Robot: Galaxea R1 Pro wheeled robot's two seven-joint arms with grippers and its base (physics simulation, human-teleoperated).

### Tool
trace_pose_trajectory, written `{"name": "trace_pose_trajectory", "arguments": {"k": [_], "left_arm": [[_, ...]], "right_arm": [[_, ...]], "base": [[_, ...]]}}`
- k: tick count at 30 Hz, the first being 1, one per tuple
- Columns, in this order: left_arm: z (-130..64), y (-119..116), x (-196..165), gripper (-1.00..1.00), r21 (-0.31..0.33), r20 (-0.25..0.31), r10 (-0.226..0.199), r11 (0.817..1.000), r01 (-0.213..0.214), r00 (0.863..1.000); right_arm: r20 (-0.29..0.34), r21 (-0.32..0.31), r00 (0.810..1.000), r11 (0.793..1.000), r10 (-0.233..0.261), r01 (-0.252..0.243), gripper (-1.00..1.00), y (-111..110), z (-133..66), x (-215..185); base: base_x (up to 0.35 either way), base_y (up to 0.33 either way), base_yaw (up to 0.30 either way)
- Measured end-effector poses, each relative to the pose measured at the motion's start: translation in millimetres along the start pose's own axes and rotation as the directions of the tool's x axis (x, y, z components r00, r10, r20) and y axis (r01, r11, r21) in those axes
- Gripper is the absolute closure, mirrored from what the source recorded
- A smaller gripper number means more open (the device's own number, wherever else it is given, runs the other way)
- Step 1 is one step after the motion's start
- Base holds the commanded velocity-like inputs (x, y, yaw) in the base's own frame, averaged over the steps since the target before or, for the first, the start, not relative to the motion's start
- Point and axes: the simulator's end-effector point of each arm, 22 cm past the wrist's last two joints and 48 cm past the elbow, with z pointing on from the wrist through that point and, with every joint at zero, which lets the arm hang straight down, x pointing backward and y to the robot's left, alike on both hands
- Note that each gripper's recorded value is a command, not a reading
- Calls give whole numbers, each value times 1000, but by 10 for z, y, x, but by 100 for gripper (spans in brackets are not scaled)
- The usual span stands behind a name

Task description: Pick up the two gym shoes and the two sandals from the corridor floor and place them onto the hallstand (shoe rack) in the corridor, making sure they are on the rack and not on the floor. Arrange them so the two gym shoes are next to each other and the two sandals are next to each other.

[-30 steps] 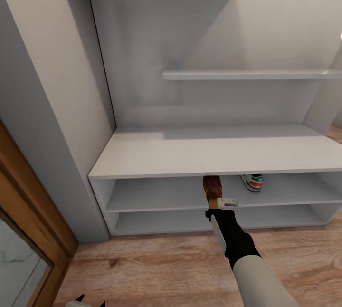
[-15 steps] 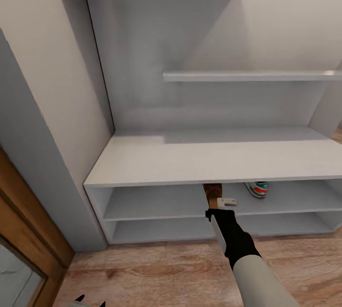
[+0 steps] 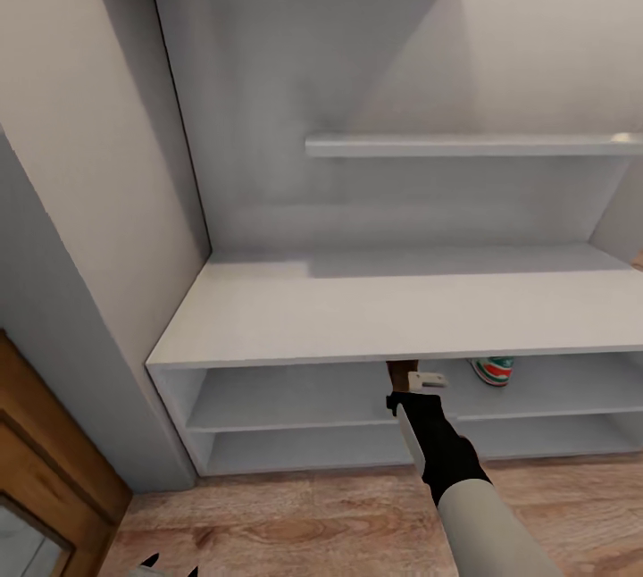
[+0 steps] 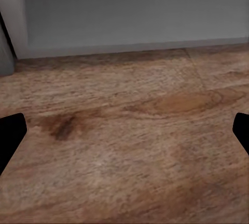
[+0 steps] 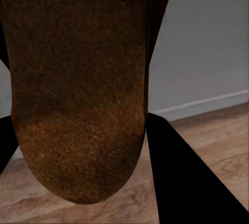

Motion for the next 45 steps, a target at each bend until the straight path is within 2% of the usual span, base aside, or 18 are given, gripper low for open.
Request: {"name": "trace_pose_trajectory", "arguments": {"k": [35,39,45], "left_arm": [[1,0,-4,-100,0,2,1,1000,-1,1000],[5,-8,72,-100,2,-14,-4,1000,4,1000],[6,-10,69,-100,2,-13,-4,1000,4,1000]], "right_arm": [[0,0,1000,1000,0,0,100,1,3,2],[-17,0,1000,1000,-3,3,100,13,69,82],[-16,1,1000,1000,-4,4,100,12,68,80]], "base": [[29,0,0],[0,0,0],[0,0,0]]}}
